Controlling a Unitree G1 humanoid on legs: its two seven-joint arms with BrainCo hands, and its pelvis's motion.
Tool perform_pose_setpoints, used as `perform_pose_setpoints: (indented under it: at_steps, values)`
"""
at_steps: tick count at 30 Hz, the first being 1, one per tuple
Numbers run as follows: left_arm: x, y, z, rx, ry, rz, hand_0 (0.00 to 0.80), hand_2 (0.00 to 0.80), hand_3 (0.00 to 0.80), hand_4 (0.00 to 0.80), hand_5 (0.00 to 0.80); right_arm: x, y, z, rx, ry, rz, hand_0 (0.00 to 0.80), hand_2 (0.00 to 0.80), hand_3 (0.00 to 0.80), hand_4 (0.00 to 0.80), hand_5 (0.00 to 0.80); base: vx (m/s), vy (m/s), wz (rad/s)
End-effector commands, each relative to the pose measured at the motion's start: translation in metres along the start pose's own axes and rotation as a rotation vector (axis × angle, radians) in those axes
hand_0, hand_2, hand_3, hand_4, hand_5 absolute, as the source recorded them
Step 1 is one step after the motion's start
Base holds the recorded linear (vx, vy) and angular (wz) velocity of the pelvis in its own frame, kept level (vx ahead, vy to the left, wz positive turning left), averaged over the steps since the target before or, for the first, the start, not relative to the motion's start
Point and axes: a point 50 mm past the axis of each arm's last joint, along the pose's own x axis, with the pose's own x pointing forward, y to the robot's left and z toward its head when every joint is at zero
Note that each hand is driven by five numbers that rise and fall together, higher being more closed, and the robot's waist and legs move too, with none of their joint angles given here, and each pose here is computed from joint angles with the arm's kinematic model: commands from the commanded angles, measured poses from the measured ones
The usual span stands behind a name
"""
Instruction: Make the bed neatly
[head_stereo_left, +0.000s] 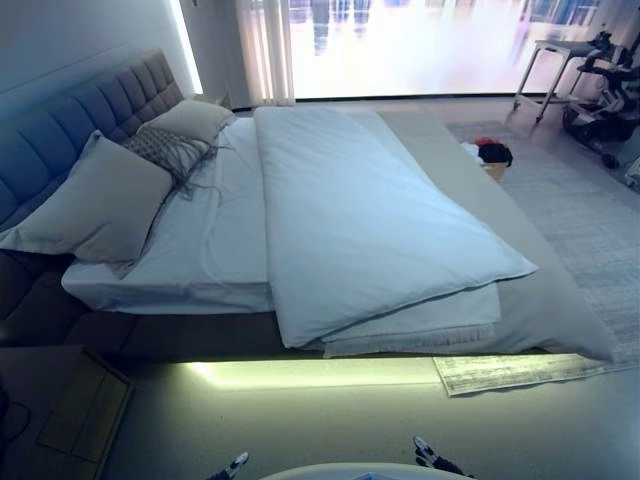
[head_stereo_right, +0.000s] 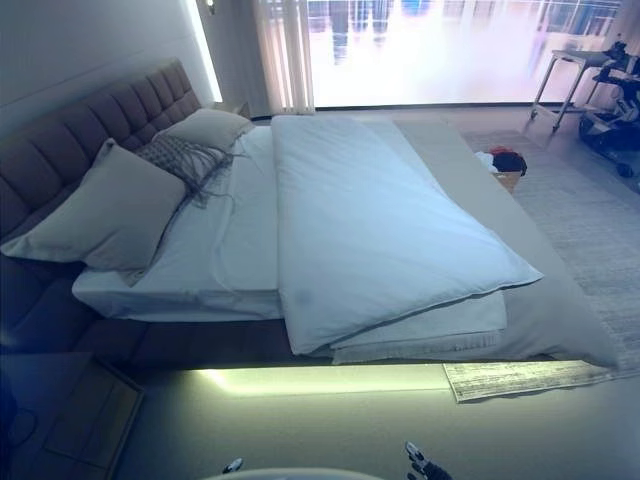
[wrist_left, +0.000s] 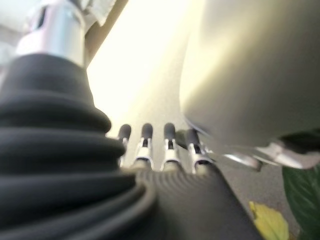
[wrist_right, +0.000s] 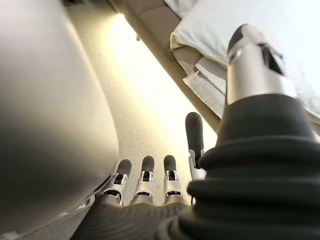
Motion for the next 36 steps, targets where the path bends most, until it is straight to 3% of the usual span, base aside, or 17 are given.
perform_pose_setpoints:
  at_steps: [1,5,21,29,36]
  values:
    - [0.007,-0.023,0.000,0.263,0.046,-0.018,0.000,0.000,0.000,0.000,0.000,0.008,0.030,0.013,0.003,-0.034,0.192,0.000,0.000,0.000,0.000,0.000,0.004,0.006,0.03]
    - [0.009,-0.034,0.008,0.259,-0.004,-0.071,0.000,0.000,0.000,0.000,0.000,0.009,0.037,0.024,-0.030,-0.090,0.261,0.000,0.000,0.000,0.000,0.000,0.000,0.003,0.01]
    - [0.008,-0.033,0.008,0.168,0.011,-0.089,0.000,0.000,0.000,0.000,0.000,0.012,0.033,0.022,0.082,-0.091,0.115,0.000,0.000,0.000,0.000,0.000,0.000,-0.002,0.00]
    - [0.007,-0.028,0.011,0.229,0.033,-0.055,0.000,0.000,0.000,0.000,0.000,0.009,0.016,0.026,0.035,-0.118,-0.099,0.000,0.000,0.000,0.000,0.000,-0.010,-0.046,0.00]
    - [0.007,-0.025,0.007,0.244,0.047,-0.025,0.000,0.000,0.000,0.000,0.000,0.009,0.013,0.018,-0.054,-0.043,-0.165,0.000,0.000,0.000,0.000,0.000,0.028,-0.078,0.00]
